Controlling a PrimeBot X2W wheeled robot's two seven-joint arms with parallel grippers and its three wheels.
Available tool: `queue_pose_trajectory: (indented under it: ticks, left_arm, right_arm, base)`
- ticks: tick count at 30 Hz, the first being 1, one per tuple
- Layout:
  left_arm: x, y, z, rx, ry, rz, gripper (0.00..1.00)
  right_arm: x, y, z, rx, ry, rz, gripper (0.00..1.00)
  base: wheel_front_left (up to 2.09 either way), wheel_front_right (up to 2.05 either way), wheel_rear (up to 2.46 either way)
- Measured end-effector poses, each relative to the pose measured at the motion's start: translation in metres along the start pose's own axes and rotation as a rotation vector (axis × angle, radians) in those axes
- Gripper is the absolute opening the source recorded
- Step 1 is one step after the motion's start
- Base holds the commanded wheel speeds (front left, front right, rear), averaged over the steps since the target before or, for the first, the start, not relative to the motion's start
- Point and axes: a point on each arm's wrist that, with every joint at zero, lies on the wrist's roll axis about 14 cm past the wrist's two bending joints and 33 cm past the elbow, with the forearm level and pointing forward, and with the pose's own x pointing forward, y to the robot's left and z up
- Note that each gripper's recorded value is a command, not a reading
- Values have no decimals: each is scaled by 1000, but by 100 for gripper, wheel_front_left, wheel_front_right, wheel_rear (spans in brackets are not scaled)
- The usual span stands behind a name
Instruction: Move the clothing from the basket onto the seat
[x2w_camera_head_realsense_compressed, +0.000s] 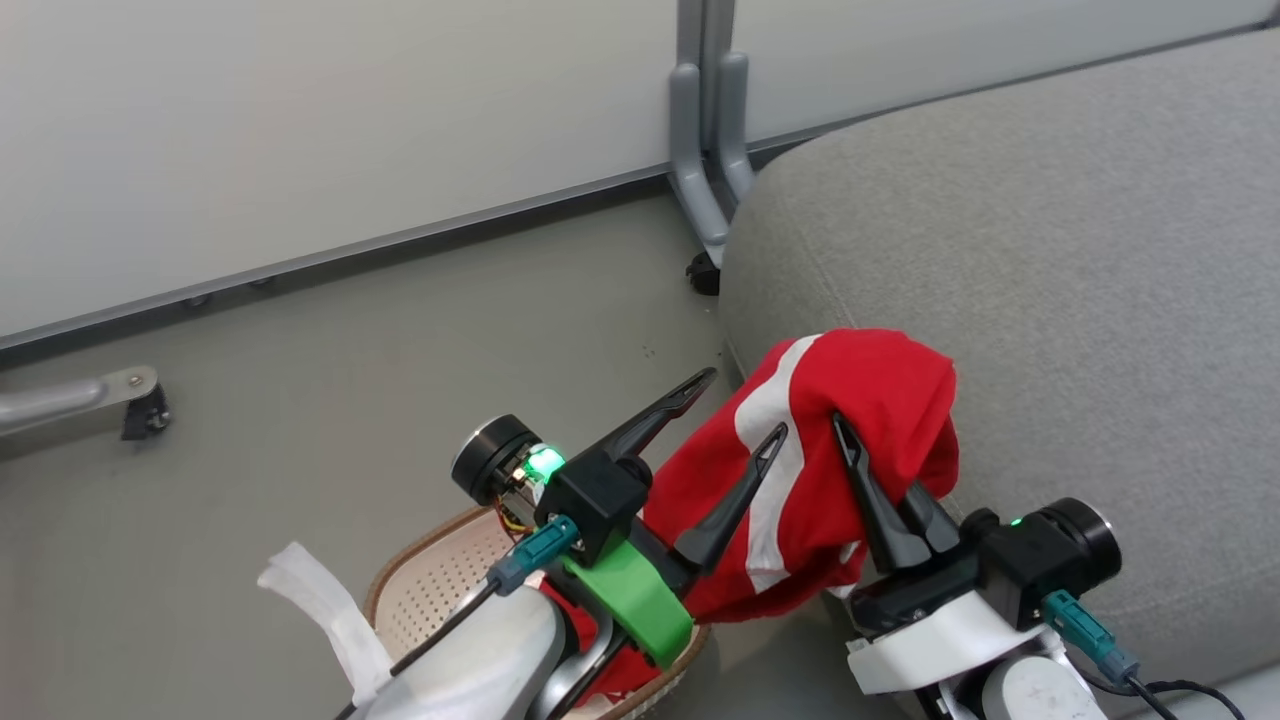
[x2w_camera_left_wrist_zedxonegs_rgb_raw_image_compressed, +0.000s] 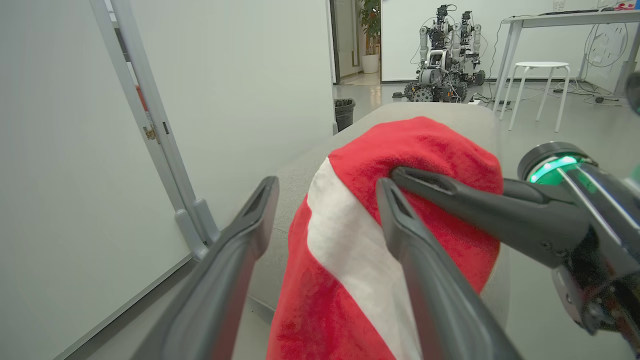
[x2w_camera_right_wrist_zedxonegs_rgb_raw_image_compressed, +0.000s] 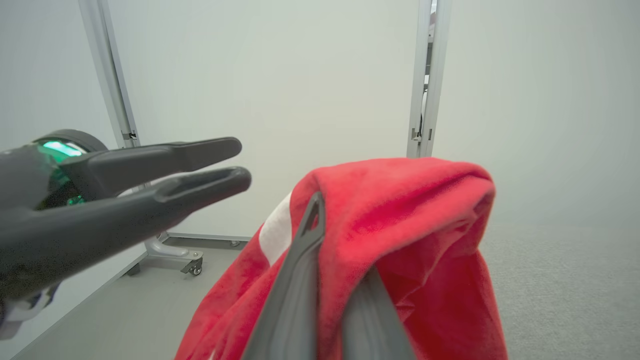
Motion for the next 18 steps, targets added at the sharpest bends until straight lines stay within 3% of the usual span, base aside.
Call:
queue_pose_trajectory:
  ticks: [7,18]
  left_arm:
    - [23,-28,-10,-33,11,-125,100]
    - [46,-65,-30,-85,45,-293,100]
  right_arm:
    - [-26,-48,14,-66,-14,-169,0]
    - [-76,-93,16,-127,39,-378,0]
  base:
    - [0,0,0]
    - [0,0,0]
